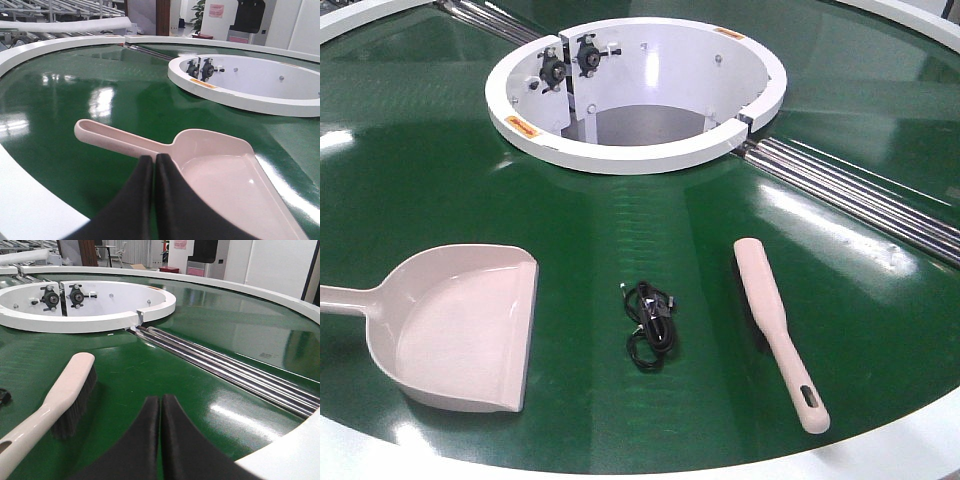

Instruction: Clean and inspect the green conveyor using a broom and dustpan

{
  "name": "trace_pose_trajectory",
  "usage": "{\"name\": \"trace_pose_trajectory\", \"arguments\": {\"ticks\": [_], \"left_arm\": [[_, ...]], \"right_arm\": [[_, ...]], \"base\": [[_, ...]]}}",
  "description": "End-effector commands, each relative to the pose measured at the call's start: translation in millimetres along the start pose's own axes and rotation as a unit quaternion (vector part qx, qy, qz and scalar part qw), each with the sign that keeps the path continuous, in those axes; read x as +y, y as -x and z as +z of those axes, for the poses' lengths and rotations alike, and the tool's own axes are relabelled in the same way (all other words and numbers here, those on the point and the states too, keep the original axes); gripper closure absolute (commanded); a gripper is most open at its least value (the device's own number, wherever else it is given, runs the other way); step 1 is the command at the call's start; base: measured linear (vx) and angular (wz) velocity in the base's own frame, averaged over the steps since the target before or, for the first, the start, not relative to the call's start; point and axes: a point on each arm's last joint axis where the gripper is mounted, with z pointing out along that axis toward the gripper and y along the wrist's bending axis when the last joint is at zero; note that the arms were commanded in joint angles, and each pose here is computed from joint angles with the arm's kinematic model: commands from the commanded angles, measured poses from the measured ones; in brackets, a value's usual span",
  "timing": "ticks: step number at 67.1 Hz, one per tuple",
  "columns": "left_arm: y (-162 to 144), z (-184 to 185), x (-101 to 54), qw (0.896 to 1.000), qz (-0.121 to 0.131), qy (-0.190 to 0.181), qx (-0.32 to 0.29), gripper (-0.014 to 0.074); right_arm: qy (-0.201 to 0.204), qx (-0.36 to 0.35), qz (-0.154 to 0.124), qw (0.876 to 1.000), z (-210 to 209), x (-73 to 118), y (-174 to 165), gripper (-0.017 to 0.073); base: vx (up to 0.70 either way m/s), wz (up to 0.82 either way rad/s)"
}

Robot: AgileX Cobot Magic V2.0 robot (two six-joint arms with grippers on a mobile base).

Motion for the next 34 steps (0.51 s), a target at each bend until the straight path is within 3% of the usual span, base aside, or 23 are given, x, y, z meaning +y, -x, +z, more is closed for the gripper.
{"name": "trace_pose_trajectory", "arguments": {"ticks": [1,34], "left_arm": [[1.1,-0.1,-1.3,0.999,-0.006,-0.009,-0.034,0.0600],[1.1,-0.1,-1.3,0.999,-0.006,-0.009,-0.034,0.0600]], "right_arm": [[0.001,-0.033,-0.008,0.999,0.2,0.6,1.2,0.0563],[0.001,-0.033,-0.008,0.999,0.2,0.6,1.2,0.0563]], "base": [[0.00,0.00],[0.00,0.00]]}}
